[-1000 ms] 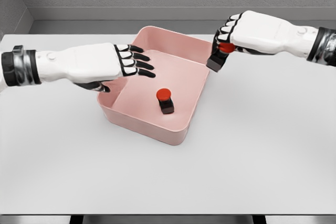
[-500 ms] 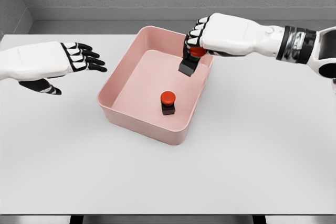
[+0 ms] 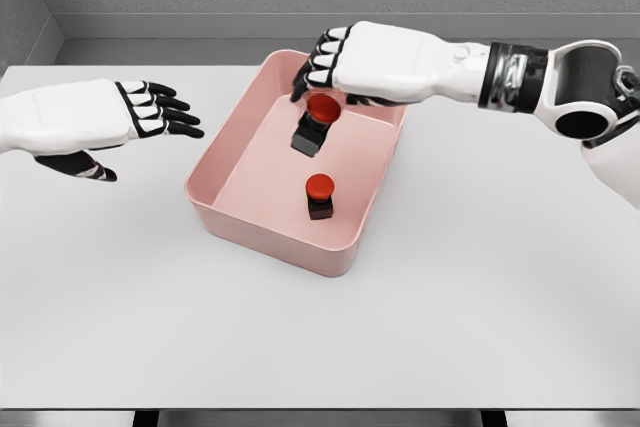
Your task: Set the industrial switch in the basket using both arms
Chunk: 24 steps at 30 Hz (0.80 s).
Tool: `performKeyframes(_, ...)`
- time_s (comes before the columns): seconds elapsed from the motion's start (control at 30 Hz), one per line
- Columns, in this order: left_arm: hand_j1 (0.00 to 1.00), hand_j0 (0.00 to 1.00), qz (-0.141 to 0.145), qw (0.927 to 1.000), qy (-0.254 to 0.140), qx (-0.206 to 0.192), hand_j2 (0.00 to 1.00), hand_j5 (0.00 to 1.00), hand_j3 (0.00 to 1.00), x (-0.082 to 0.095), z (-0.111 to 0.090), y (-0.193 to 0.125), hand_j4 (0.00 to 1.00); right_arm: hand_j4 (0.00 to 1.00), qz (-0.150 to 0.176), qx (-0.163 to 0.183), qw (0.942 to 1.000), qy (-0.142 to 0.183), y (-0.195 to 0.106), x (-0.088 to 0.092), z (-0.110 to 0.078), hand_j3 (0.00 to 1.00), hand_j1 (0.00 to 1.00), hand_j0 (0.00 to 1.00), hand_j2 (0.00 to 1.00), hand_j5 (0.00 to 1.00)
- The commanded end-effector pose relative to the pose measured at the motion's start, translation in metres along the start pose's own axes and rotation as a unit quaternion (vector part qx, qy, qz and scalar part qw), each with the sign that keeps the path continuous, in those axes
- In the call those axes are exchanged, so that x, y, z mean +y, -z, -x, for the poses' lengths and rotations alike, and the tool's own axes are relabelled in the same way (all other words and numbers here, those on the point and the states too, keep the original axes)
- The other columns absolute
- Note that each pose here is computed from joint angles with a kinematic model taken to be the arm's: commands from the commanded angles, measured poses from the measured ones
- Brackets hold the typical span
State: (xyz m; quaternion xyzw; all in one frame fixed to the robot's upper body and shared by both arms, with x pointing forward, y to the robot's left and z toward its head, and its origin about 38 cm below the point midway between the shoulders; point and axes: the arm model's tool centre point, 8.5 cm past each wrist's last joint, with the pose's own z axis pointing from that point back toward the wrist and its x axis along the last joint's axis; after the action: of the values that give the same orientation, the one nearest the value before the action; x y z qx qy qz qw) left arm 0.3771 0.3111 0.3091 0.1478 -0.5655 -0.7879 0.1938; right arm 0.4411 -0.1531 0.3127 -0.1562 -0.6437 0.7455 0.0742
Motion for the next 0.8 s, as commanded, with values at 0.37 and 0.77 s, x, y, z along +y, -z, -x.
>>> performKeyframes(0.37, 1.00, 1.00, -0.005, 0.9999, 0.000, -0.009, 1.00, 1.00, 1.00, 0.002, -0.005, 0.003, 1.00, 1.00, -0.058, 0.158, 0.9847, 0.044, -0.120, 0.047, 0.059, 1.00, 1.00, 1.00, 1.00, 1.00)
performKeyframes(0.77, 1.00, 1.00, -0.003, 0.9999, -0.003, -0.013, 1.00, 1.00, 1.00, -0.001, -0.006, 0.007, 1.00, 1.00, -0.051, 0.211, 0.9746, 0.054, -0.170, 0.056, 0.065, 1.00, 1.00, 1.00, 1.00, 1.00)
